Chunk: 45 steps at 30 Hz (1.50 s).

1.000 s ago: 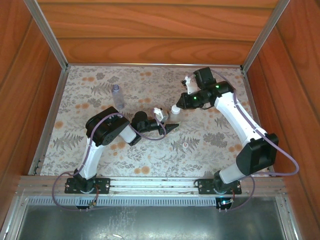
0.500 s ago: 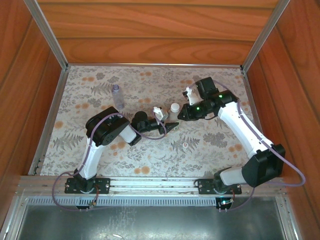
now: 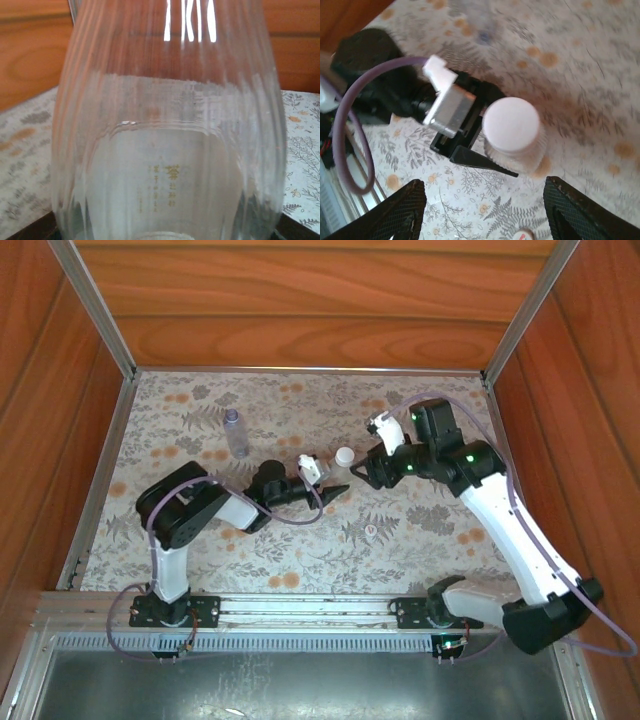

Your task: Screw on the bottle caps

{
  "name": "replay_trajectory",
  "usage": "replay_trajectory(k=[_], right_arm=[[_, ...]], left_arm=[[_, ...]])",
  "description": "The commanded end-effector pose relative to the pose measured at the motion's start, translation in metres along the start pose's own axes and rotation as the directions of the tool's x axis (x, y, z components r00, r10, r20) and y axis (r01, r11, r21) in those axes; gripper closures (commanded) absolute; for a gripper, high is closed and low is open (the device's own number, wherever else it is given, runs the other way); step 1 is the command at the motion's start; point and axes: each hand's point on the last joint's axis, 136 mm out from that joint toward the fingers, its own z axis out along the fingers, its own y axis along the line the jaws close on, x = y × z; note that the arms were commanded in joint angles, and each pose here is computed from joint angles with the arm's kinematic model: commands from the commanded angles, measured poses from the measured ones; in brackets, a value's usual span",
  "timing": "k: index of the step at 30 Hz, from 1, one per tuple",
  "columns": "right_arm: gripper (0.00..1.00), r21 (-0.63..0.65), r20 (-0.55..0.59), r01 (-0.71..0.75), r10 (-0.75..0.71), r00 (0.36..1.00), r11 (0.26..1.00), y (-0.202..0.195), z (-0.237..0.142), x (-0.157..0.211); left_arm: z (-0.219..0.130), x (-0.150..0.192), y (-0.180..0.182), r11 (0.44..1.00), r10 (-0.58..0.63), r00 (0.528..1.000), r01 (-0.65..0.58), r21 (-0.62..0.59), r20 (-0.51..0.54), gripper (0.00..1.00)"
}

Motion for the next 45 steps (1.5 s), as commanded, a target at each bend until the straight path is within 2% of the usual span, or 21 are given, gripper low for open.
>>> replay_trajectory(k=[1,3,8,14,21,24,29,40,45], right_arm=[[0.32,-0.078,-0.022,0.378,-0.381,0.924,0.923,0.029,-0.001,0.016],[0.3,-0.086,-0.053,0.494,-0.499,0.865,0.865,0.035,-0.001,0.022],[0.3,-0.12,-0.075,0.635,-0.644,0.761,0.763,0.043,0.005,0.023],[0.3,-0.086,-0.085,0.704,-0.709,0.7,0.705,0.039,0.021,0.008],[0.31,-0.071,-0.037,0.736,-0.739,0.672,0.673,0.05,0.031,-0.013],[0.34,-0.115,-0.04,0.741,-0.749,0.662,0.661,0.057,0.035,-0.011],[0.44,-0.146,-0.04,0.74,-0.751,0.659,0.657,0.063,0.038,-0.008],[0.49,-0.127,-0.117,0.732,-0.743,0.659,0.67,0.049,0.047,0.001],[0.54,-0.141,-0.101,0.722,-0.736,0.67,0.677,0.053,0.048,0.001]], left_arm=[[-0.012,-0.002,-0.003,0.993,0.117,0.991,-0.117,-0.003,-0.068,0.39],[-0.021,-0.006,-0.007,0.985,0.171,0.98,-0.172,0.006,-0.097,0.39],[-0.047,-0.017,-0.012,0.968,0.251,0.959,-0.252,0.01,-0.129,0.39],[-0.069,-0.015,-0.018,0.953,0.303,0.932,-0.301,0.041,-0.199,0.39],[-0.075,-0.018,-0.017,0.951,0.307,0.926,-0.308,0.032,-0.218,0.39],[-0.075,-0.017,-0.017,0.952,0.302,0.927,-0.303,0.029,-0.222,0.39],[-0.077,-0.018,-0.016,0.953,0.3,0.928,-0.303,0.023,-0.222,0.39],[-0.081,-0.021,-0.019,0.954,0.297,0.93,-0.301,0.019,-0.217,0.39],[-0.079,-0.023,-0.018,0.954,0.297,0.931,-0.3,0.02,-0.213,0.39]])
